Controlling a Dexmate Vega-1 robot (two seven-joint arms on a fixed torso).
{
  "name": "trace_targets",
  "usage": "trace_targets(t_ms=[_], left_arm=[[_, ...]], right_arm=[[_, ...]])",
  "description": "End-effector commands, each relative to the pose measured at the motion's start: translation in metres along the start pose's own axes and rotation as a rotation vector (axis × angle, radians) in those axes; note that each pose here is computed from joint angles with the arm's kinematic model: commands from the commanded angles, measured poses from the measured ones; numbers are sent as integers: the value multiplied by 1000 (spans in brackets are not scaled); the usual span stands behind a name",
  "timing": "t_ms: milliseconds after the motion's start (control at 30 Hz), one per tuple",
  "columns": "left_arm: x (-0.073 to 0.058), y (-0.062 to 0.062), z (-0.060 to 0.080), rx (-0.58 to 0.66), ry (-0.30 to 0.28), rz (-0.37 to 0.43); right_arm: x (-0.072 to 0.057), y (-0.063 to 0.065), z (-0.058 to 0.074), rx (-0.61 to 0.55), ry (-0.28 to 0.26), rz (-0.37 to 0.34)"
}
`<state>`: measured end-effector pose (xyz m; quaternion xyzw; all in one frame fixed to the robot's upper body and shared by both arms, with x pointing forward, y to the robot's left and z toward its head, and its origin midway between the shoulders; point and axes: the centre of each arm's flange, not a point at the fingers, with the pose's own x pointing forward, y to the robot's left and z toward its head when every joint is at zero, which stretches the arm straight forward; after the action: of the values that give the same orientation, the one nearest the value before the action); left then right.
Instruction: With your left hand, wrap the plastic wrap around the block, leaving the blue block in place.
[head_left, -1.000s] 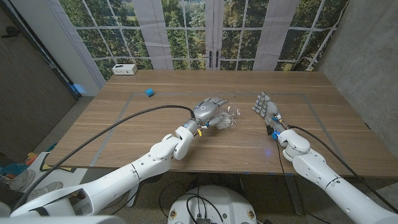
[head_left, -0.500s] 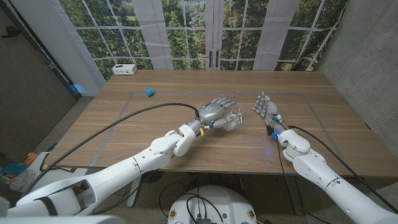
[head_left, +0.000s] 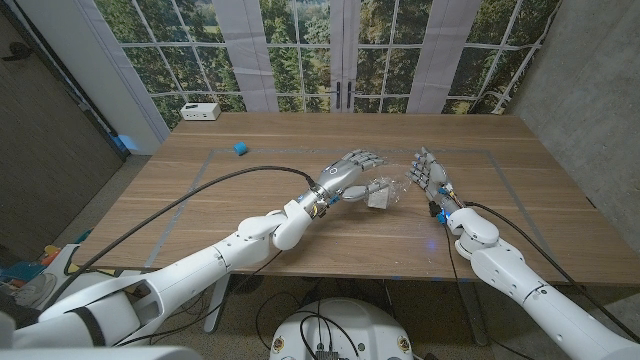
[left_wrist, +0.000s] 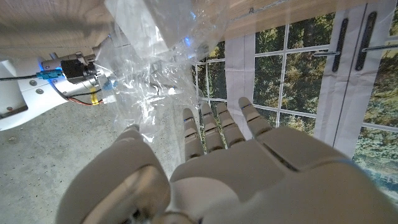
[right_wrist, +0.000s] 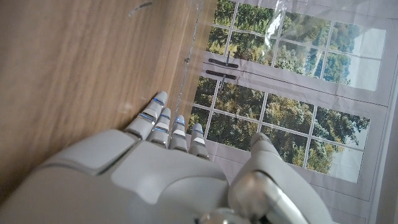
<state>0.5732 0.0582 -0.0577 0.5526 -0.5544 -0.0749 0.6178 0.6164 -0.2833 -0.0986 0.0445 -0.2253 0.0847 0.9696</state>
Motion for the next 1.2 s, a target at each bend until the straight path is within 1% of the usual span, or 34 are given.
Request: trace_targets(t_ms=[33,100,133,167,200,233,267,333,367,433,467,500,533,567,600,633,667,700,733,767,800,867,933,967,1033,1067,1100,1133,1200], left_arm=[[25,1,5,90,11,-203],[28,-2,8,139,20,-200],[31,-2,9,178,22,-228],[35,-3,11,192,34,-286],[38,-5,12,215,37,-328],[37,-7,11,222,18,-303],[38,-9,12,227,15,-328],[36,-13,11,224,0,-266],[38,-14,12,232,-12,-270],[38,-17,12,224,-17,-216],[38,-17,12,224,-18,-213],[41,-18,11,233,4,-275],[43,-19,8,201,-18,-319],[43,-21,5,134,-13,-344],[43,-21,5,130,-15,-345],[45,-24,4,171,4,-406],[46,-29,2,175,0,-473],[46,-32,-3,93,18,-485],[47,-35,-5,61,32,-526],[49,-37,-6,65,42,-579],[49,-39,-6,70,35,-614],[46,-41,-6,77,28,-599],[49,-41,-2,139,-7,-651],[49,-42,1,161,-3,-650],[49,-43,3,179,-29,-661],[49,-44,4,186,-20,-672],[48,-44,6,222,-33,-667],[47,-44,7,228,-41,-650],[50,-47,8,225,-40,-719]], right_arm=[[-1,-2,-3,3,3,-11],[-2,-2,-4,12,0,-12],[-3,-3,-4,10,4,-18],[-3,-3,-4,10,0,-25],[-4,-4,-4,15,-1,-23],[-4,-5,-4,12,0,-21],[-4,-5,-3,7,0,-26],[-4,-6,-3,9,4,-22],[-5,-6,-4,10,10,-22],[-5,-7,-5,17,13,-24],[-5,-7,-5,17,13,-23],[-5,-8,-5,11,10,-27],[-5,-8,-5,22,7,-26],[-5,-9,-5,20,7,-27],[-5,-9,-5,20,7,-27],[-5,-10,-4,18,5,-26],[-4,-10,-4,20,7,-20],[-4,-10,-4,19,3,-25],[-3,-10,-4,16,8,-21],[-3,-10,-4,18,3,-23],[-2,-10,-4,19,3,-20],[-1,-10,-4,17,5,-18],[0,-11,-4,18,6,-18],[1,-11,-4,18,8,-19],[1,-11,-5,19,9,-18],[2,-11,-5,18,11,-18],[2,-11,-6,23,13,-19],[2,-12,-6,24,11,-18],[2,-12,-6,20,11,-22]])
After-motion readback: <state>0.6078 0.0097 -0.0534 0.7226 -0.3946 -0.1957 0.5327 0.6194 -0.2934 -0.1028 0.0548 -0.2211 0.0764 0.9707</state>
